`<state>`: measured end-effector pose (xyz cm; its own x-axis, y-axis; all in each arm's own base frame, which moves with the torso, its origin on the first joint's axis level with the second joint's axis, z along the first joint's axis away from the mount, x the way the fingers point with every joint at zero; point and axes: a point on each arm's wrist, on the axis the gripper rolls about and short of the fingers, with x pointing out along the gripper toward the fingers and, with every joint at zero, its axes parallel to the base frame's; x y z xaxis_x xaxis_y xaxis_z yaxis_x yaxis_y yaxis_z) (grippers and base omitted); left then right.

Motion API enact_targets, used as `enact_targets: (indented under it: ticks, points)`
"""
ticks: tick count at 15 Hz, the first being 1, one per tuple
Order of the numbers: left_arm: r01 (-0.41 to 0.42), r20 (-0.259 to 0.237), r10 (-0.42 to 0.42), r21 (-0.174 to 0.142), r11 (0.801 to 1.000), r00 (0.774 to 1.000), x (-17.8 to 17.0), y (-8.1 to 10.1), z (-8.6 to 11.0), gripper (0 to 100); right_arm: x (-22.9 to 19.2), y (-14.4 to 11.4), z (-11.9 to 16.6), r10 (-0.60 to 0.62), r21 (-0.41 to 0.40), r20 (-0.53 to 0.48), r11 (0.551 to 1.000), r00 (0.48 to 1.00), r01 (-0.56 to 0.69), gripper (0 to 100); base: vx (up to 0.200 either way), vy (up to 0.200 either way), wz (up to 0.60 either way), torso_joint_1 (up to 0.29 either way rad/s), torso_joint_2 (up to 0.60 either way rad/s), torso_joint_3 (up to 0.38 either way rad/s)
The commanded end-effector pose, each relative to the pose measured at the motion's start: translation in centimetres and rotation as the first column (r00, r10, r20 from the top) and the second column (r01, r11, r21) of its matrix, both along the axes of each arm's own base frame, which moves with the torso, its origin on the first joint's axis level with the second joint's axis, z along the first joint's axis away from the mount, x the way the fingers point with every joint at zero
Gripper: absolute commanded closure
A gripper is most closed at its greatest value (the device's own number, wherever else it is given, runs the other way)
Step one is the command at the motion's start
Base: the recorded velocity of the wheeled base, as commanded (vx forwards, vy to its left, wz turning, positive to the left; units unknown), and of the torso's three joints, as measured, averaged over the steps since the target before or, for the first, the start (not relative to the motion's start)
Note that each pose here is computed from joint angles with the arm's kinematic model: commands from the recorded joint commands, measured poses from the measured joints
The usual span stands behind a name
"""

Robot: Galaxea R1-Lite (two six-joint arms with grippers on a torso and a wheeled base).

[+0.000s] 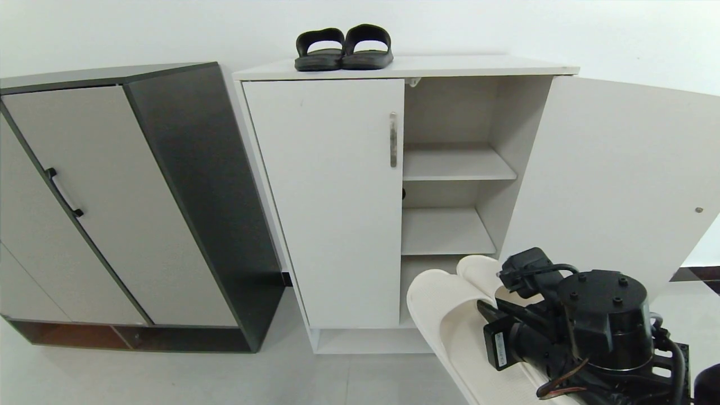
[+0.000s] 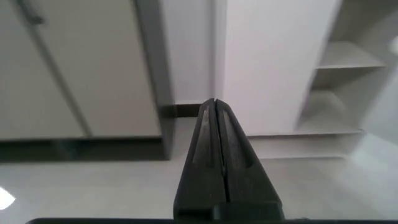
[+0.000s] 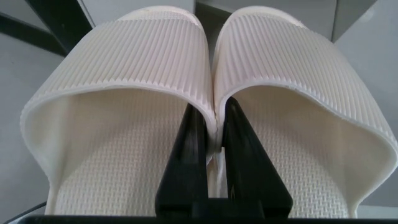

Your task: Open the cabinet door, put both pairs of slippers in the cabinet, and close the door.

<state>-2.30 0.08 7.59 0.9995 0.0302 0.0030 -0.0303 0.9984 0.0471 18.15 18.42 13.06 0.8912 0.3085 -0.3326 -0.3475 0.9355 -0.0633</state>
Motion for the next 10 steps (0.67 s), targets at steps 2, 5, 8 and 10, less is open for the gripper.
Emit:
enact_targets:
  ticks: [2,5,8,10]
  points:
    - [0.027,-0.007,-0.027,-0.009,1.000,1.000,0.0,-0.1,-0.1,100,0.3,0.5,-0.6,0.002,0.002,0.001,1.000,1.000,-0.002,100,0.000,0.000,0.00,0.000,0.00,0.000]
    - [0.027,-0.007,-0.027,-0.035,0.999,1.000,0.0,-0.1,-0.1,100,0.9,1.1,-1.7,-0.003,0.007,0.004,1.000,1.000,0.003,100,0.000,0.000,0.00,0.000,0.00,0.000]
    - [0.027,-0.007,-0.027,-0.035,0.999,1.000,0.0,-0.1,-0.1,100,1.5,1.8,-2.5,-0.004,0.026,0.023,1.000,1.000,0.004,100,0.000,0.000,0.00,0.000,0.00,0.000]
    - [0.027,-0.007,-0.027,-0.034,0.999,1.000,0.0,-0.1,-0.1,100,1.8,2.0,-2.6,-0.018,0.036,0.038,0.999,0.999,0.016,100,0.000,-0.200,0.00,0.002,0.00,0.002]
